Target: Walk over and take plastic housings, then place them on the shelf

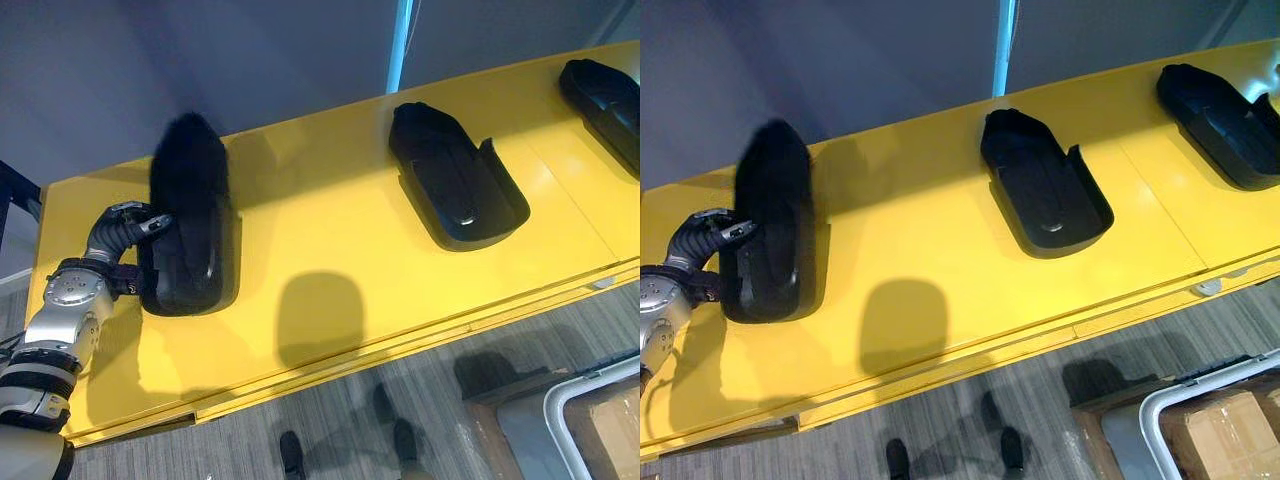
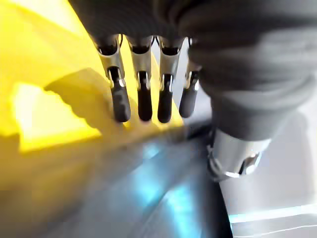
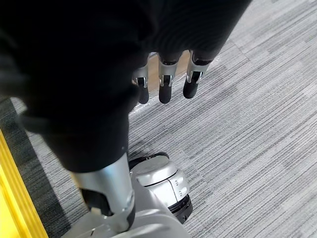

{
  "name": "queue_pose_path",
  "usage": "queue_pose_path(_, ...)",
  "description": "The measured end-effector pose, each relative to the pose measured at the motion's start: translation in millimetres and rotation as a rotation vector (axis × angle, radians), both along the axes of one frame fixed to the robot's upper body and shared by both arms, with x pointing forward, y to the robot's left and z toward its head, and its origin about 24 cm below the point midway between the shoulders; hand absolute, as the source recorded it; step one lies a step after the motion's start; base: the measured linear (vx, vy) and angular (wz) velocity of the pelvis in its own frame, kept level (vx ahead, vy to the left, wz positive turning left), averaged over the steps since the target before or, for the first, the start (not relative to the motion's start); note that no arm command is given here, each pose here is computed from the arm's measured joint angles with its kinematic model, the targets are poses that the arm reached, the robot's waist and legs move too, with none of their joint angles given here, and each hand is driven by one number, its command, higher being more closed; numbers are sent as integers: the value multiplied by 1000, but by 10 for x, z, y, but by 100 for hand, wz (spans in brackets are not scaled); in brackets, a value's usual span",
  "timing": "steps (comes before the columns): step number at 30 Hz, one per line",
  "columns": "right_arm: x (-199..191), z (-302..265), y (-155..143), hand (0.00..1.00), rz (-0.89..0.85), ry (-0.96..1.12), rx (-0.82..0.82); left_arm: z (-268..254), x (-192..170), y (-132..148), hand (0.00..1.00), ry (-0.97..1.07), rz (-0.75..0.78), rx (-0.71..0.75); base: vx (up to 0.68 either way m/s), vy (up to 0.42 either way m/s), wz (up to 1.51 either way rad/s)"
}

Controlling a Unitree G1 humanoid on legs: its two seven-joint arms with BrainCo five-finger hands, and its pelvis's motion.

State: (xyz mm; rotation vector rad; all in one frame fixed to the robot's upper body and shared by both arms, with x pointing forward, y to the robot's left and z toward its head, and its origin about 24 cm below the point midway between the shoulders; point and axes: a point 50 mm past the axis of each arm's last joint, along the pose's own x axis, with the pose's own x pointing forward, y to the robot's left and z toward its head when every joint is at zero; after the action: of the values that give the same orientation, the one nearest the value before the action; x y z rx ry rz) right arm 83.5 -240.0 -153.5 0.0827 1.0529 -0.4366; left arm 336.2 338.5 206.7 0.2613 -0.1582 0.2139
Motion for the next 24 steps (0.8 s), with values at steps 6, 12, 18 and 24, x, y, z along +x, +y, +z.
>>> queue_pose_path(6, -3, -2, -1, 0, -4, 6, 2, -100, 32, -134, 0, -43, 17, -130, 0, 0, 0)
queue_pose_path(12, -15, -6, -5, 0, -11, 19, -4, -283, 25, -428, 0, -159, 43, -386, 5, 3, 0)
queue_pose_path(18, -31, -12, -7, 0, -15, 34, -7, -525, -206, -836, 0, -204, -58, -575, 0, 0, 0)
queue_pose_path(24, -68, -16, -40, 0, -2, 54, -19, -861, -408, -879, 0, -139, -34, -666, 3, 6, -2)
